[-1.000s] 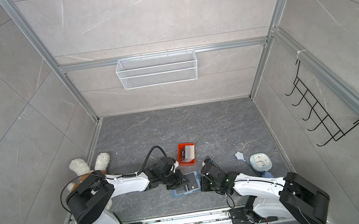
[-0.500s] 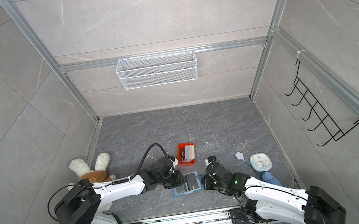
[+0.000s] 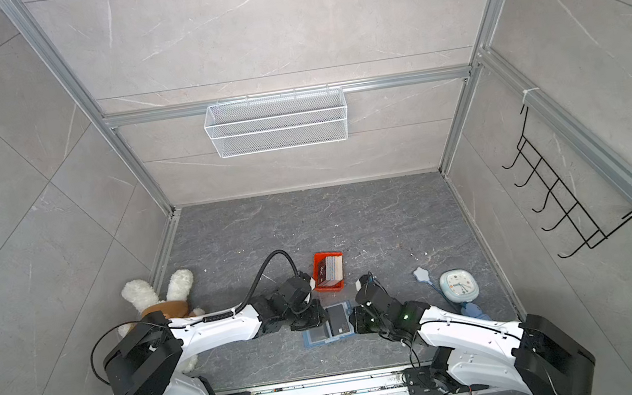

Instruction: Put the credit cards into the card holder

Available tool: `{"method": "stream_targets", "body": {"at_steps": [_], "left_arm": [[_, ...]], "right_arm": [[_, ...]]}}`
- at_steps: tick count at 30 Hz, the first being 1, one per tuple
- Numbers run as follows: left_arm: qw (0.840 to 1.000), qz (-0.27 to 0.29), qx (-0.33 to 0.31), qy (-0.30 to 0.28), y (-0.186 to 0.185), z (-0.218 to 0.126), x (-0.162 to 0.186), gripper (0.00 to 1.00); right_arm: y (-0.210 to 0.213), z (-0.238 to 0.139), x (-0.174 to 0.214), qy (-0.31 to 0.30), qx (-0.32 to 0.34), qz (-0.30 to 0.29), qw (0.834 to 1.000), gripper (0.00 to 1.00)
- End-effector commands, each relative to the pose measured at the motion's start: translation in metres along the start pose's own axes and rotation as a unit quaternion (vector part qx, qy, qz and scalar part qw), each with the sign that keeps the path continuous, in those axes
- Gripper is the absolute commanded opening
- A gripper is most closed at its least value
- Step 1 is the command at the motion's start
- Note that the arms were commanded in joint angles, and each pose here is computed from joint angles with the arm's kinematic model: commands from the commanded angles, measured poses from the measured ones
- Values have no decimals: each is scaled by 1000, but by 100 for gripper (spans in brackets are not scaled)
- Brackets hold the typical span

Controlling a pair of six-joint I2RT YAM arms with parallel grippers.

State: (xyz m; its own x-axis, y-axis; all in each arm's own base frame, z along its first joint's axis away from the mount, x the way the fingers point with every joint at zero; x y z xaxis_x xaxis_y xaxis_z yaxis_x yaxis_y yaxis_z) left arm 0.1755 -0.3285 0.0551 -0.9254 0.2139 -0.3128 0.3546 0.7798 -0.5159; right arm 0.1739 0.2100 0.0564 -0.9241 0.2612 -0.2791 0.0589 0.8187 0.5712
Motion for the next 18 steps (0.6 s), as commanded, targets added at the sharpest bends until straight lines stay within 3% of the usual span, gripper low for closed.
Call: {"method": "stream_targets", "body": {"at_steps": [1, 18], "left_arm": [[1000, 18, -17, 3, 2, 4, -1, 19], [999, 22, -17, 19, -2, 18, 5, 13]], "right_arm": [[5, 3, 0, -3, -22, -8, 1000, 21], [0, 7, 4, 0, -23, -4, 1000, 20]]}}
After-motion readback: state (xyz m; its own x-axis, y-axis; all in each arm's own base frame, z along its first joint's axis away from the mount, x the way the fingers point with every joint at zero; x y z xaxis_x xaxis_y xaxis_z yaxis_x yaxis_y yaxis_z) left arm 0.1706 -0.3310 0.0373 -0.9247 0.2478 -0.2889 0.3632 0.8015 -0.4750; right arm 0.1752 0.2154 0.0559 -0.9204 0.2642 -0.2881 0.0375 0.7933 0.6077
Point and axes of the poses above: each gripper's point midway between its finger pads, its own z axis out along the fingers, its own y axis along the line the jaws close on, x = y × z, the point moved 1 cm from there along -z, back along the fingers, and after that the axes turned 11 degrees about z, right-handed, at the moved point
